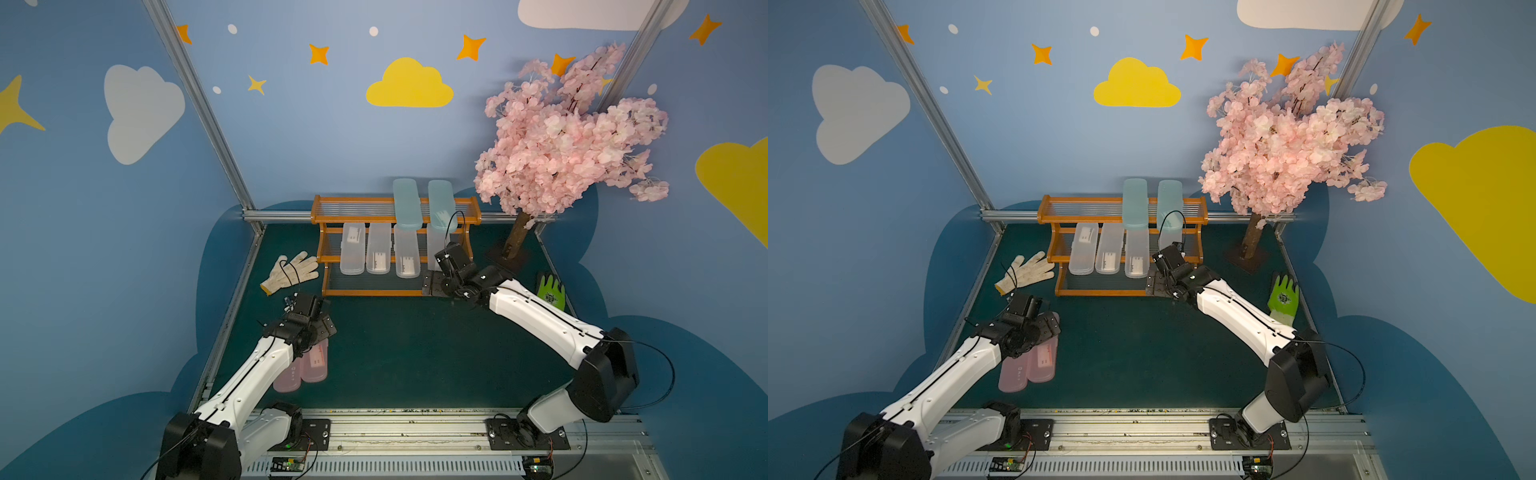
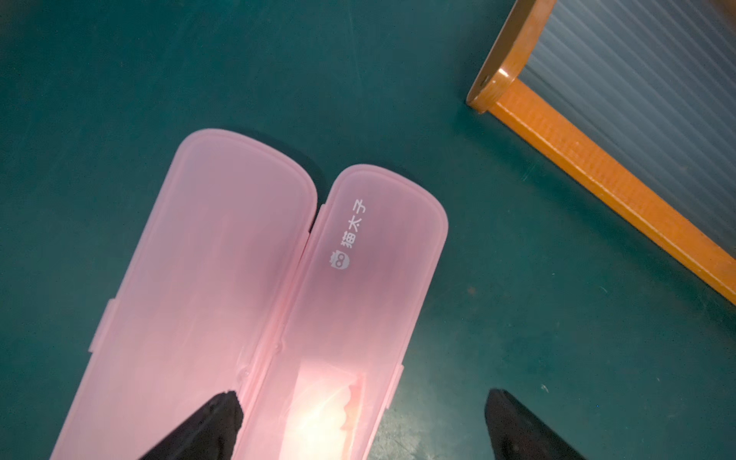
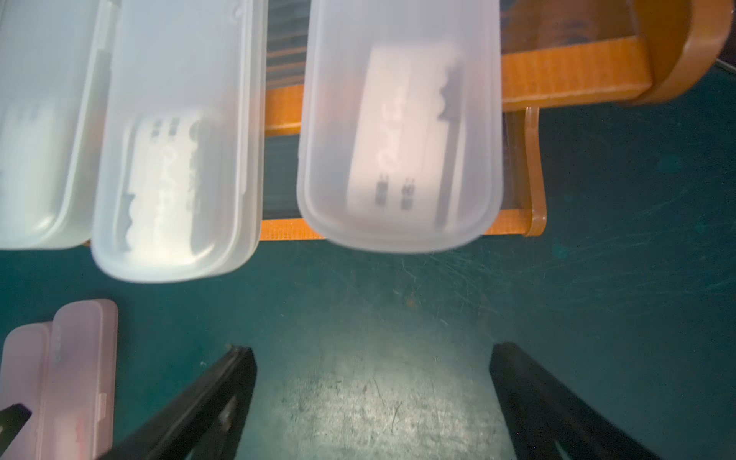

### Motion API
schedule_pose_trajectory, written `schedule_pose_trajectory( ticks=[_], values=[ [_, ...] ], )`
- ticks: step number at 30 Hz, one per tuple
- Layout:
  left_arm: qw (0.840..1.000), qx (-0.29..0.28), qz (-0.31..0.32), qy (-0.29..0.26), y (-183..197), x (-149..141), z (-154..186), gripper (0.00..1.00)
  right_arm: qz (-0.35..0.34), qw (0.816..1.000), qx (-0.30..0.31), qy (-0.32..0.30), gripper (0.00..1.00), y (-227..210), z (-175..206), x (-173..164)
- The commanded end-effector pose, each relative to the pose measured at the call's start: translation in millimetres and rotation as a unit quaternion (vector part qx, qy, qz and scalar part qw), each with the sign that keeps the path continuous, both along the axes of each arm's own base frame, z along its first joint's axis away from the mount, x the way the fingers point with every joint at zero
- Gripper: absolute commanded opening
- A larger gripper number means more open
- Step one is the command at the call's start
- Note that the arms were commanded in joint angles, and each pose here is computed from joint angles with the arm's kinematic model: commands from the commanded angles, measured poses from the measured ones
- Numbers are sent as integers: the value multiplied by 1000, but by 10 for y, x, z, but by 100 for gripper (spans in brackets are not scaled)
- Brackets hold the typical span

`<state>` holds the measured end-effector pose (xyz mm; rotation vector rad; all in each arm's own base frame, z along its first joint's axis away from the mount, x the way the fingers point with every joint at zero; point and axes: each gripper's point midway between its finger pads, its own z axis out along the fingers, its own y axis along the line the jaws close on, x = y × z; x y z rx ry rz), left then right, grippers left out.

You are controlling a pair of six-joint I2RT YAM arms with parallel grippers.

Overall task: Place the pencil cases on the shelf according to color
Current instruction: Place the pencil case on the shelf, then pick up the pencil case from the center of the board.

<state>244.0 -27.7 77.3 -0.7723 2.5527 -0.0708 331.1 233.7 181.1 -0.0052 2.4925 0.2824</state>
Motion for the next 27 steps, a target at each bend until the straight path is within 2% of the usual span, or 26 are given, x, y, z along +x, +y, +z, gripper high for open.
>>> schedule_pose_trajectory(
  ticks=[1,6,10,14,18,22,27],
  values=[
    [999,-16,29,15,24,-120,-160,100,-7,1000,-2,-4,98,-35,-4,-163],
    [999,-38,14,25,-74,-119,-286,100,2,1000,-3,5,98,-59,-110,-421],
    [996,-55,-7,67,-195,-127,-433,100,9,1000,-9,8,98,-114,-169,-601],
    [989,-86,-48,112,-472,-125,-609,100,26,1000,-16,4,97,-172,-176,-748],
    [982,-70,-105,137,-858,-139,-650,100,35,999,-18,-8,97,-257,-142,-859],
    [979,-47,-147,133,-1233,-150,-587,100,60,998,-7,-17,97,-261,-103,-967],
    [985,-10,-145,98,-1221,-119,-322,100,84,996,19,-18,97,-175,-100,-1055]
  ],
)
